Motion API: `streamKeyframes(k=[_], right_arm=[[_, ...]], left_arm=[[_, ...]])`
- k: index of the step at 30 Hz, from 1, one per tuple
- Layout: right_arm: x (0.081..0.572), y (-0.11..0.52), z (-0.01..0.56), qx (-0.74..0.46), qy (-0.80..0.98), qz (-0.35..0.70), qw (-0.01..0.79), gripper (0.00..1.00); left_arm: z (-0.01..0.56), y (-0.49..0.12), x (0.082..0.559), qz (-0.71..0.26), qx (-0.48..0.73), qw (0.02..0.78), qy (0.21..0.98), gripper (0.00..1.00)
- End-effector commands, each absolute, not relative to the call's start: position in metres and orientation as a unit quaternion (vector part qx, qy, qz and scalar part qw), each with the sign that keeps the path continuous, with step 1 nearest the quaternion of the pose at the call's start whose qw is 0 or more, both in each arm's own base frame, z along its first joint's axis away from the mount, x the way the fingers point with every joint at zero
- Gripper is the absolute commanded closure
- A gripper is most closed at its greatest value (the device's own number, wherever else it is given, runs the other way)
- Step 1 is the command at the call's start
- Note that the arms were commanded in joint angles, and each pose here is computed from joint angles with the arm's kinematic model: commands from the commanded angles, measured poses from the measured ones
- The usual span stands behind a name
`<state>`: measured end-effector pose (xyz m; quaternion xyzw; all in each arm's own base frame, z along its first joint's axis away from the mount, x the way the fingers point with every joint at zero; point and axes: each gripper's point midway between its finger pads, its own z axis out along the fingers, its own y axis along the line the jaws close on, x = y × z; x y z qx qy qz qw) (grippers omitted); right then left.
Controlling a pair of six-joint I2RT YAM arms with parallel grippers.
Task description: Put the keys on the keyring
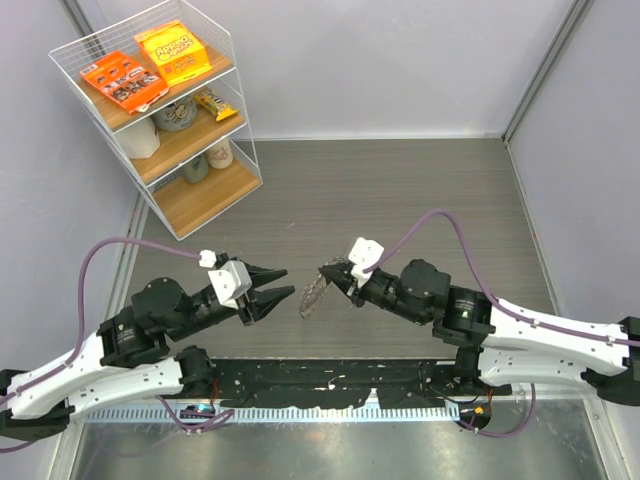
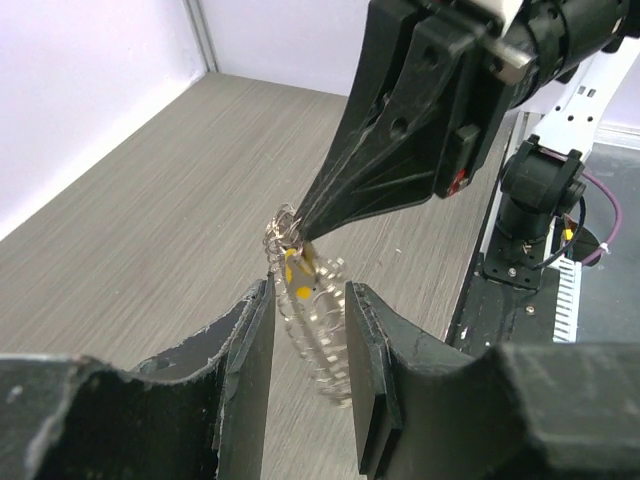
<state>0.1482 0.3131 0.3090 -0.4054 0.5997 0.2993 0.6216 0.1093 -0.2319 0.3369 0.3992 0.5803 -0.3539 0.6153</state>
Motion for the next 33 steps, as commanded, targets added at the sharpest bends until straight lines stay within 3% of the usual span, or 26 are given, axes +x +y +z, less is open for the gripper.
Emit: streamKeyframes(k=[1, 16, 23, 33], right_arm=[[0.167, 0.325, 0.337, -0.345, 0.589, 0.314, 0.660, 0.94], [0.277, 0.404, 0.268, -0.367, 0.589, 0.331, 0.639, 0.94], [0.260, 0.395, 0.225, -0.384, 0.605, 0.341, 0.608, 0.94], [0.223, 0.319, 0.110, -0.333, 0.715, 0.309, 0.530, 0.95]], left_arm=[[0.349, -0.223, 0.112, -0.363, 0.365, 0.637, 0.574, 0.60], [0.344, -0.213, 0.111, -0.360, 0.360, 0.641, 0.575, 0.60], [0.339, -0.208, 0.110, -0.358, 0.356, 0.646, 0.573, 0.60], [0.333, -0.219, 0.112, -0.356, 0.368, 0.636, 0.577, 0.59]])
